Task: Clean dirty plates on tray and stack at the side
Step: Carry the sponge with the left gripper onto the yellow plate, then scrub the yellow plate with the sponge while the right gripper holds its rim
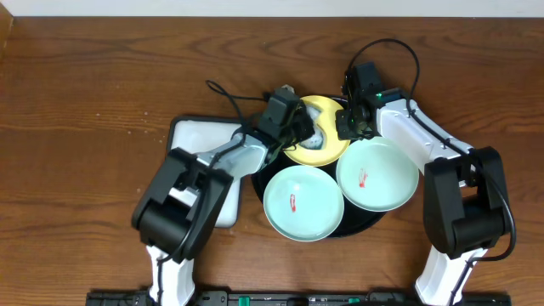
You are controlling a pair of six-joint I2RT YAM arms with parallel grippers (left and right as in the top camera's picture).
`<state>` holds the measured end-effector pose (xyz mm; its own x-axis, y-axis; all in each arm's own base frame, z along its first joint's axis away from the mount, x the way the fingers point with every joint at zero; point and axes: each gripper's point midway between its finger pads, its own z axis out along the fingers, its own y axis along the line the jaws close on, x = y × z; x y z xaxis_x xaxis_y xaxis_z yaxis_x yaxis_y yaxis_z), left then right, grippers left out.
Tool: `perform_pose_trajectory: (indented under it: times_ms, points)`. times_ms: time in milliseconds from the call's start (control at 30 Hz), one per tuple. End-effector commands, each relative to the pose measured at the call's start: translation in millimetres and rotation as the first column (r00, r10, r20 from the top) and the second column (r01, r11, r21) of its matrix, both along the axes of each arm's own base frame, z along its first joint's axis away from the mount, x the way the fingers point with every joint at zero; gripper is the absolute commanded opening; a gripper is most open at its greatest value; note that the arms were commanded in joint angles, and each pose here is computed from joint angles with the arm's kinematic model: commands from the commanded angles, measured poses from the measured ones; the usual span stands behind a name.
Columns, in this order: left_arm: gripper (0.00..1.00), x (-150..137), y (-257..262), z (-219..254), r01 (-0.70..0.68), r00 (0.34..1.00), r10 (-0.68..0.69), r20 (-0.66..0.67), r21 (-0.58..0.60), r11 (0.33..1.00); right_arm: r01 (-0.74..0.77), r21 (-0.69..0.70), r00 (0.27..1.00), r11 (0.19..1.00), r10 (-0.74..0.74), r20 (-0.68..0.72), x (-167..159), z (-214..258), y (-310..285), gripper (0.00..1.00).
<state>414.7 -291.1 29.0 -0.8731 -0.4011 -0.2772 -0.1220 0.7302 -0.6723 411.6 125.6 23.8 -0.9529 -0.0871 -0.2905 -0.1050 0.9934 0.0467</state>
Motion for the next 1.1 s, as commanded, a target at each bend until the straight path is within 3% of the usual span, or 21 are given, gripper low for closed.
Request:
perform_pose_trajectory:
  times_ms: [0, 267, 433, 633, 733, 867, 1067]
  points:
    - [0.07, -8.2, 5.2, -27.4, 0.018, 0.997, -0.014, -0.073, 0.060, 0.998, -0.024, -0.030, 1.000, 0.999, 0.025, 0.014, -0.6, 4.6, -0.2, 0.01]
    - [0.08, 4.2, 73.3, -30.6, 0.043, 0.993, 0.000, -0.118, 0.357, 0.933, -0.025, -0.031, 1.000, 0.999, 0.025, 0.010, -1.6, 4.3, -0.5, 0.01]
    - [0.07, 15.1, 71.3, -7.7, 0.091, 0.995, -0.060, -0.082, 0.445, 0.891, -0.024, -0.031, 1.000, 0.999, 0.025, 0.012, -1.2, 4.4, -0.4, 0.01]
    - [0.07, 0.5, 34.4, -19.4, 0.143, 0.989, -0.116, -0.088, 0.425, 0.894, -0.024, -0.031, 1.000, 0.999, 0.025, 0.012, -1.3, 4.4, -0.4, 0.01]
    - [0.07, -9.8, -4.3, -28.3, 0.206, 0.978, -0.189, -0.083, 0.345, 0.916, -0.025, -0.032, 1.000, 0.999, 0.025, 0.010, -1.8, 4.3, -0.5, 0.01]
    - [0.08, -26.1, -38.1, -33.7, 0.212, 0.973, -0.186, -0.135, 0.214, 0.954, -0.025, -0.032, 1.000, 0.999, 0.025, 0.007, -2.4, 4.1, -0.7, 0.01]
    - [0.07, -40.6, -51.2, -29.2, 0.237, 0.954, -0.213, -0.213, 0.094, 0.967, -0.025, -0.032, 1.000, 0.999, 0.025, 0.008, -2.3, 4.1, -0.7, 0.01]
